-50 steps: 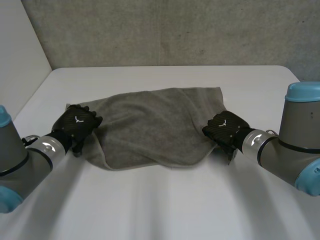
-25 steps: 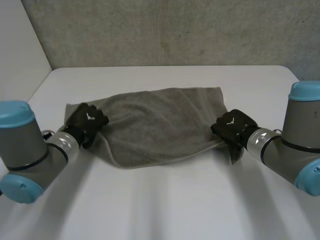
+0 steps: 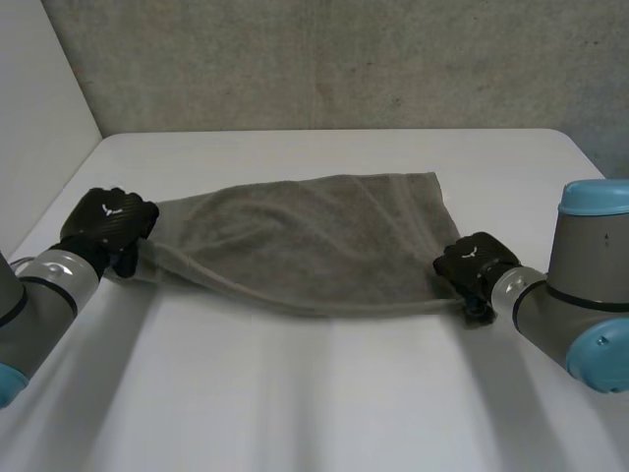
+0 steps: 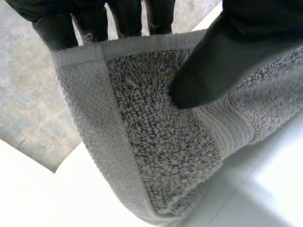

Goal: Fold the towel.

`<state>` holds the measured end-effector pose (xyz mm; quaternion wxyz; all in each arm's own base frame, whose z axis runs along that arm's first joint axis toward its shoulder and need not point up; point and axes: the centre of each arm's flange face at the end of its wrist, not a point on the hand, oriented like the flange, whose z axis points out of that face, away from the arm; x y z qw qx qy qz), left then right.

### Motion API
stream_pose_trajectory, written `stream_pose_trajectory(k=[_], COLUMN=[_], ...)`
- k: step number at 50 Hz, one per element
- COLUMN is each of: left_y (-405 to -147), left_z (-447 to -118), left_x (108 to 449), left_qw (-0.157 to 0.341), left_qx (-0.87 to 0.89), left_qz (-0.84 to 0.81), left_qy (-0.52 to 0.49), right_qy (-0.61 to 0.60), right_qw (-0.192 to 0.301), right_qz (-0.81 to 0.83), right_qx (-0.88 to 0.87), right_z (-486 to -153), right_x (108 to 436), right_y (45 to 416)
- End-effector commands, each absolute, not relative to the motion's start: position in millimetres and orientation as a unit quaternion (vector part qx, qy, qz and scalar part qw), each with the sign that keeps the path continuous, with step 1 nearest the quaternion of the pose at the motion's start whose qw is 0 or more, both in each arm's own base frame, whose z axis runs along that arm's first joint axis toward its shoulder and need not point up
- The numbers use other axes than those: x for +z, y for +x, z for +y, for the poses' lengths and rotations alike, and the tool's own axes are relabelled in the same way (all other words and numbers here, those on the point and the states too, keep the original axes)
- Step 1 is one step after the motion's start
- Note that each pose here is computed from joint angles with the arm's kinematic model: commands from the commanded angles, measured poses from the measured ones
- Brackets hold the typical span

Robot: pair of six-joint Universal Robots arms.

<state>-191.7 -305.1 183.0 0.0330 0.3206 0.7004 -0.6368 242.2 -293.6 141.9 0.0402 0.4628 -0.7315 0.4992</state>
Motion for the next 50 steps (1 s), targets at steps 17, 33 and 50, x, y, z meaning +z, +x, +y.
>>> stream_pose_trajectory(k=[17, 33, 50], left_y=[-185, -165, -165], left_z=[-311, -294, -263], left_x=[191, 294, 275], left_qw=[0.026, -0.028, -0.061], left_qx=[-0.649, -0.762, -0.727], left_qz=[0.705, 0.628, 0.669], left_qy=[0.286, 0.158, 0.145], right_qy=[0.421, 0.381, 0.458], right_qw=[0.075, 0.103, 0.12], right_qz=[-0.753, -0.55, -0.608], right_qx=[0.5, 0.736, 0.637], right_z=[-321, -283, -276], right_x=[144, 336, 322], right_y=[211, 213, 179])
